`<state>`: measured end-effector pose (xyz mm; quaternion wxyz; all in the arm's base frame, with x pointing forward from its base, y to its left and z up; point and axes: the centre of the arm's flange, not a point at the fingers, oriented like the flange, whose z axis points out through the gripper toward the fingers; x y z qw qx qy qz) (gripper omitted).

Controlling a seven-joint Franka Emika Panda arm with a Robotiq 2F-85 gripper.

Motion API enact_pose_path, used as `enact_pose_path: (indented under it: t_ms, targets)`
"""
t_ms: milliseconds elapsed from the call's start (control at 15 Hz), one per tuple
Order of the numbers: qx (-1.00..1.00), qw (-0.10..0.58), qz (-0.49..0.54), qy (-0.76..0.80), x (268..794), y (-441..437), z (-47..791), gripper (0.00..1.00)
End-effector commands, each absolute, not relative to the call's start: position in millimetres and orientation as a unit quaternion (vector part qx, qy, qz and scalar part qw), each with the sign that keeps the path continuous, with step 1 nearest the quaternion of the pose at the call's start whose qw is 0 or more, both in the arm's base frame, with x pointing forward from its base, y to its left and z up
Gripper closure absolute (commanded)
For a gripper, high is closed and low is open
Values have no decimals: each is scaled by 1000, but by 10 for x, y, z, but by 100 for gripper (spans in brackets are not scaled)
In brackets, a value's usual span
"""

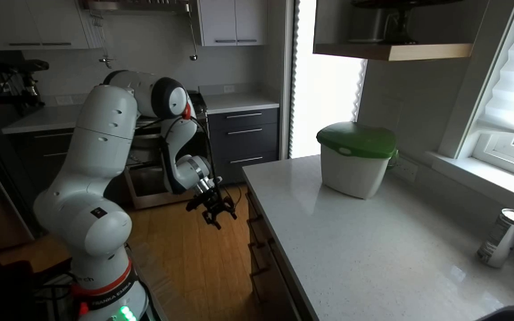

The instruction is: Open the top drawer

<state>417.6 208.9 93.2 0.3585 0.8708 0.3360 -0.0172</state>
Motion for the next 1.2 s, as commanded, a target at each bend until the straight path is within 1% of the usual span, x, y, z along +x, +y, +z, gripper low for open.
enact_pose_path:
  t_ms: [0,267,600,1133]
  targets:
    - [859,381,-3,343,4280,2102,506,0]
    - [849,398,15,348,4383,2051,239,0]
    - [825,445,42,345,4580,2004,49,0]
    - [809,474,57,342,4775,1968,-194,0]
